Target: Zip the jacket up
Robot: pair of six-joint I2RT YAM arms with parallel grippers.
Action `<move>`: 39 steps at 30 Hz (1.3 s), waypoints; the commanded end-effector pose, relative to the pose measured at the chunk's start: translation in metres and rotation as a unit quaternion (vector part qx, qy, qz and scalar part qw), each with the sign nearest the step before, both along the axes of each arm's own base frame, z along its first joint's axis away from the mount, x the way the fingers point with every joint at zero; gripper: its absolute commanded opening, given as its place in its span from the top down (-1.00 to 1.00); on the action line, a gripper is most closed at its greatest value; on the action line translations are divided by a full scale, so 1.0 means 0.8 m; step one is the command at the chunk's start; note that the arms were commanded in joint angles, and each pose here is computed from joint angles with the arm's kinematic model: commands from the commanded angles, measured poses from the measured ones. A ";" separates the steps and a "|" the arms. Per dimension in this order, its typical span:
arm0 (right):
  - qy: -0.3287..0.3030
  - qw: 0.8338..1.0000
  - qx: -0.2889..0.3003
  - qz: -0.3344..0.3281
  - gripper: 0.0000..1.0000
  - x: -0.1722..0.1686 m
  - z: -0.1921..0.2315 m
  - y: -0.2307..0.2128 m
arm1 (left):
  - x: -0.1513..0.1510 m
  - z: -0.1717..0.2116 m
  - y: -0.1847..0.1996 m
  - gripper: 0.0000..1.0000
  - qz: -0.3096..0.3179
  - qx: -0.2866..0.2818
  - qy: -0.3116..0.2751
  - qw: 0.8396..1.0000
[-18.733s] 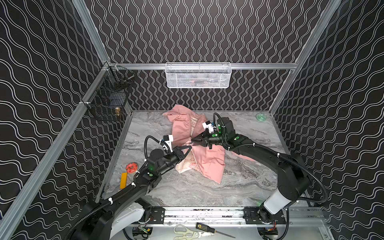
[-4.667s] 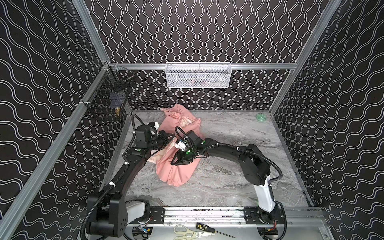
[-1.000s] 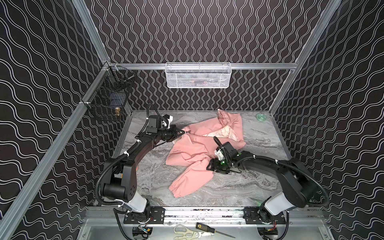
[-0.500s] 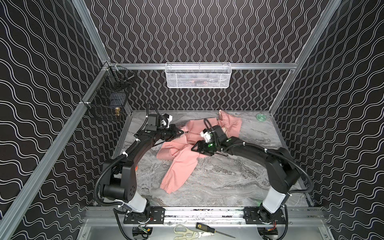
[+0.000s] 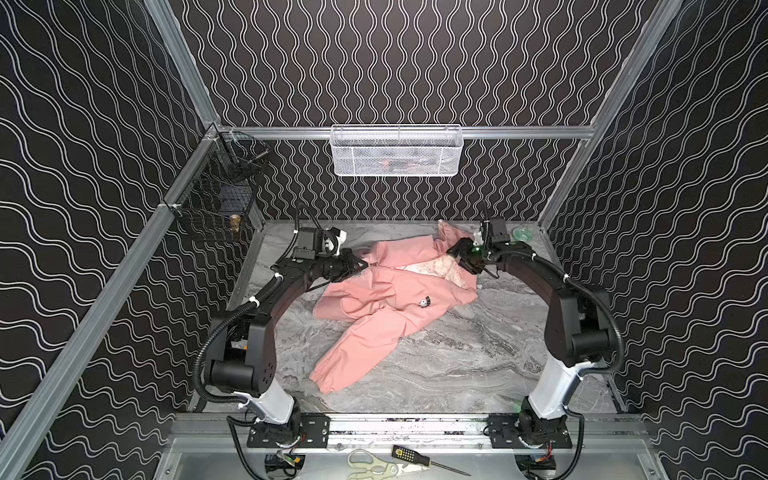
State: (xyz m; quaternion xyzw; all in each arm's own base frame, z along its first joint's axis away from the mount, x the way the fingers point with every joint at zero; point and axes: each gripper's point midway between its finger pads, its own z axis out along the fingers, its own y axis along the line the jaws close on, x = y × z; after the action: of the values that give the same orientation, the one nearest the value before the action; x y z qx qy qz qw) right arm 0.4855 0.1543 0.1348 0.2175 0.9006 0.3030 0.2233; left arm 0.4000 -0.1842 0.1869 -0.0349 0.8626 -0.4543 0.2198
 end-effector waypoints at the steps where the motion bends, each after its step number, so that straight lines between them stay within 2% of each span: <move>1: 0.020 0.999 0.007 -0.026 -0.23 0.024 -0.014 -0.007 | -0.011 0.002 -0.002 1.00 -0.022 0.003 -0.006 1.000; 7: 0.030 0.998 0.037 -0.044 -0.05 0.071 -0.035 -0.006 | -0.020 -0.001 0.008 1.00 -0.023 0.004 0.001 1.000; 14: 0.020 0.997 0.071 -0.027 0.17 0.094 -0.043 0.014 | -0.026 -0.001 0.029 1.00 -0.015 0.006 0.009 1.000; 17: 0.017 0.997 0.075 -0.019 0.36 0.093 -0.040 0.021 | -0.026 -0.002 0.035 1.00 -0.011 0.003 0.012 1.000; 22: -0.004 0.996 0.089 -0.009 0.87 0.082 -0.019 0.025 | -0.021 -0.004 0.041 1.00 -0.005 -0.005 0.016 1.000; 24: -0.021 0.996 0.089 0.004 1.00 0.077 -0.001 0.027 | -0.020 -0.005 0.045 1.00 -0.001 -0.005 0.018 1.000; 27: -0.047 0.995 0.083 0.025 1.00 0.065 0.030 0.026 | -0.019 -0.002 0.053 1.00 0.001 -0.005 0.016 1.000; 31: -0.058 0.995 0.064 0.043 1.00 0.042 0.046 0.017 | -0.020 0.006 0.066 1.00 -0.003 -0.004 0.016 1.000; 39: -0.015 0.998 0.040 0.039 1.00 -0.020 -0.008 -0.011 | -0.013 0.015 0.097 1.00 0.008 0.018 0.008 1.000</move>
State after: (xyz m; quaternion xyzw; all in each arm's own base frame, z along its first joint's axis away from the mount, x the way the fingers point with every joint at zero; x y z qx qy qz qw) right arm 0.4808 0.1488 0.1354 0.1959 0.8879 0.3561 0.2154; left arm 0.3952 -0.1071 0.2017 -0.0565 0.8690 -0.4366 0.2260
